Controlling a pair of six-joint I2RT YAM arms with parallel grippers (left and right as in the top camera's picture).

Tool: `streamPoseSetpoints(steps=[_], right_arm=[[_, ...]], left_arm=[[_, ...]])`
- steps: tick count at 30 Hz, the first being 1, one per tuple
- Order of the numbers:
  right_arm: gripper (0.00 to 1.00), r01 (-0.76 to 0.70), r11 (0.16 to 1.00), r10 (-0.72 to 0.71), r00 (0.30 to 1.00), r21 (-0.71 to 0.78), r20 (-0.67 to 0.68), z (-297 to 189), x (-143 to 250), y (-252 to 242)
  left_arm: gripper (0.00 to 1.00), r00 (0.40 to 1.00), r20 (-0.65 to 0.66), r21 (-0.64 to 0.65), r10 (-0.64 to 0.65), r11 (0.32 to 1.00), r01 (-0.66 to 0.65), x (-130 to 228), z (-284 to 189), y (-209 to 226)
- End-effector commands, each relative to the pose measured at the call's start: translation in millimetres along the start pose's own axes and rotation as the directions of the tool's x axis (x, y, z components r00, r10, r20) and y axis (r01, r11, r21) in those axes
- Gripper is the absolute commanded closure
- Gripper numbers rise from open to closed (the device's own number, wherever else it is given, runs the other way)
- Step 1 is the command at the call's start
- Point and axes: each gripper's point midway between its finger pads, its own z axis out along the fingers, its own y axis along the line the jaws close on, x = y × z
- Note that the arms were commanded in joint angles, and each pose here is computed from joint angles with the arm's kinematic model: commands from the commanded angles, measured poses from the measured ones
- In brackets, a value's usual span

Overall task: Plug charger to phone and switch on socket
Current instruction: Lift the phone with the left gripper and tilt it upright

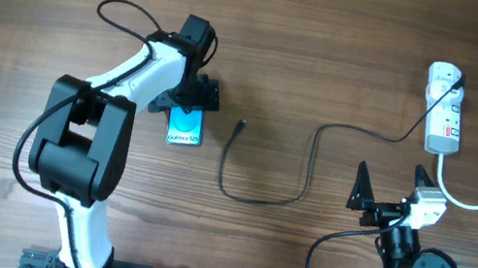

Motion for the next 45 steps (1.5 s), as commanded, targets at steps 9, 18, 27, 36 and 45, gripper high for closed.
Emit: streamPoseSetpoints(steps=[9,18,27,36,45], right_arm=[[0.0,-0.008,1.0,0.008,1.0,0.014,0.0,0,0,-2],[0.0,-0.008,1.0,0.008,1.0,0.014,-0.002,0,1,-2],[0.0,-0.008,1.0,0.008,1.0,0.014,-0.002,0,1,-2],[0.0,-0.008,1.0,0.008,1.0,0.014,-0.002,0,1,-2],[0.0,-0.008,1.0,0.008,1.0,0.014,-0.002,0,1,-2]], left_arm=[[0.0,1.0,-0.002,0.01,0.001,1.0,-0.001,2,2,-3],[0.05,0.998,-0.056,-0.017,0.003,1.0,-0.004,15,2,4],[0.2,0.995,-0.096,-0.011,0.002,1.0,-0.003,24,1,4],[0.28,0.998,-0.068,0.006,0.002,1.0,-0.001,19,-10,2],[0.3,0.992,-0.118,0.236,-0.036,0.97,0.063,20,-35,-20]])
